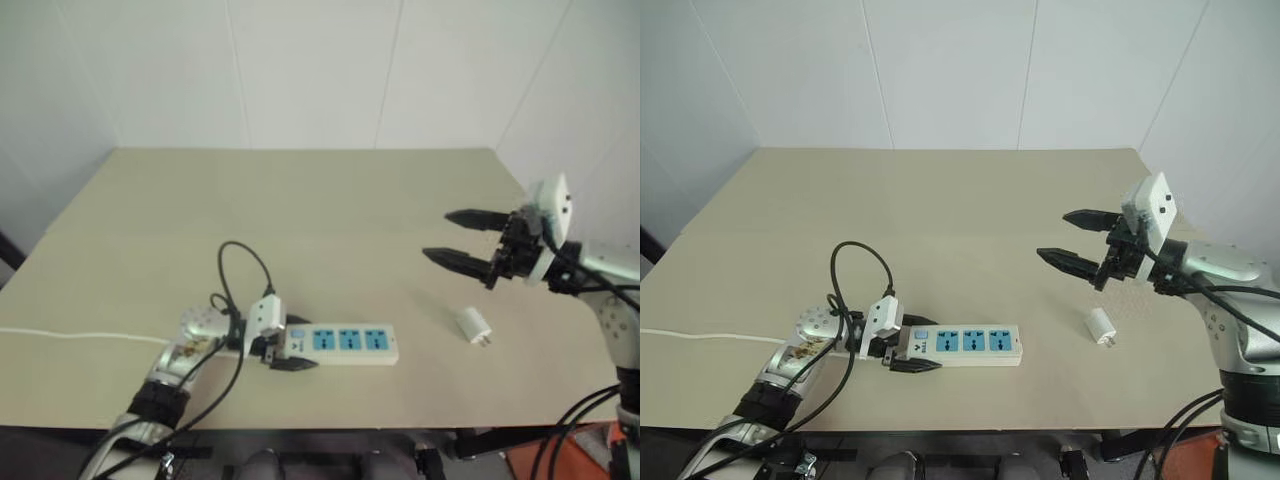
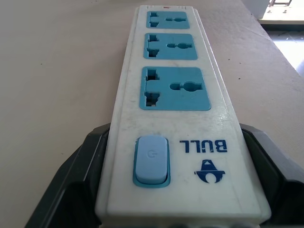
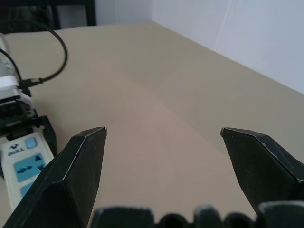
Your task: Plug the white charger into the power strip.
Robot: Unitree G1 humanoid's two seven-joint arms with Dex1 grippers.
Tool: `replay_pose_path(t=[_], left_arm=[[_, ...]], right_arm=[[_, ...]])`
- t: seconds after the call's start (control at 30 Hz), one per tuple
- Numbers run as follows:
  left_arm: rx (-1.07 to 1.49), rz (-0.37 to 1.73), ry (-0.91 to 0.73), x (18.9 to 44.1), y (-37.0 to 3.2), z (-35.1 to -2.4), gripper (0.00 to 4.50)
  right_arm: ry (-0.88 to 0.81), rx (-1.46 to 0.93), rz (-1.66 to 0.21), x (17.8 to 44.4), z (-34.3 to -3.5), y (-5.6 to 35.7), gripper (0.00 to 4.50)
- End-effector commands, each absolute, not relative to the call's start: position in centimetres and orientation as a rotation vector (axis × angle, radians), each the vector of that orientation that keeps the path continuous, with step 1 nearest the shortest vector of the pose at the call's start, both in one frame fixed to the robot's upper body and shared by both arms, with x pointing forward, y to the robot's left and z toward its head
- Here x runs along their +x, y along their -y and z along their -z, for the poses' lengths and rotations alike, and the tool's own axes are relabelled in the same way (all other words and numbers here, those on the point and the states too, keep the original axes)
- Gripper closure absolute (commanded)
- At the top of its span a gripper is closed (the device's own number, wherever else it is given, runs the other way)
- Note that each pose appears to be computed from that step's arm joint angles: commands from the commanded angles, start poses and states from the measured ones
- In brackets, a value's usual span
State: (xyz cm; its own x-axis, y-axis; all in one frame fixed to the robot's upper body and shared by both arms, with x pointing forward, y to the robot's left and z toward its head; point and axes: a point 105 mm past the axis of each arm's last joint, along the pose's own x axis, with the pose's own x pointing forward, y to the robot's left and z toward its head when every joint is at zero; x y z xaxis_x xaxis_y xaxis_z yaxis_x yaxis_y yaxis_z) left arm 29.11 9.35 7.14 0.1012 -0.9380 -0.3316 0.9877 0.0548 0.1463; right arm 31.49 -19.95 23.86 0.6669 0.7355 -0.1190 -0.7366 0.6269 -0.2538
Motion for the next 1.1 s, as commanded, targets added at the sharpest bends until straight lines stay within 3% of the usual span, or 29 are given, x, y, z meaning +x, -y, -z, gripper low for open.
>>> replay_pose_path(t=[0.03, 0.33, 0.5, 0.63, 0.87, 1.1], left_arm=[[0.373, 1.469, -0.156, 28.8, -9.0, -7.2, 1.18], [0.366, 1.411, -0.164, 29.5, -9.5, -6.9, 1.18], [0.362, 1.375, -0.159, 30.3, -10.2, -7.3, 1.18], [0.366, 1.378, -0.164, 30.2, -10.5, -7.1, 1.18], [0.356, 1.399, -0.168, 29.8, -10.1, -7.0, 1.18], [0.354, 1.397, -0.169, 29.8, -10.2, -7.0, 1.18]], right_arm=[[-0.044, -0.304, -0.743, 31.8, -25.4, 21.2, 0.00], [-0.402, -0.262, -0.472, 33.7, -24.9, 24.3, 0.00], [-0.754, -0.171, -0.277, 34.1, -22.8, 26.0, 0.00], [-0.936, -0.126, -0.240, 34.0, -21.2, 26.1, 0.00], [-1.125, -0.136, -0.224, 33.9, -17.6, 25.8, 0.00], [-1.170, -0.156, -0.258, 34.3, -15.9, 24.9, 0.00]])
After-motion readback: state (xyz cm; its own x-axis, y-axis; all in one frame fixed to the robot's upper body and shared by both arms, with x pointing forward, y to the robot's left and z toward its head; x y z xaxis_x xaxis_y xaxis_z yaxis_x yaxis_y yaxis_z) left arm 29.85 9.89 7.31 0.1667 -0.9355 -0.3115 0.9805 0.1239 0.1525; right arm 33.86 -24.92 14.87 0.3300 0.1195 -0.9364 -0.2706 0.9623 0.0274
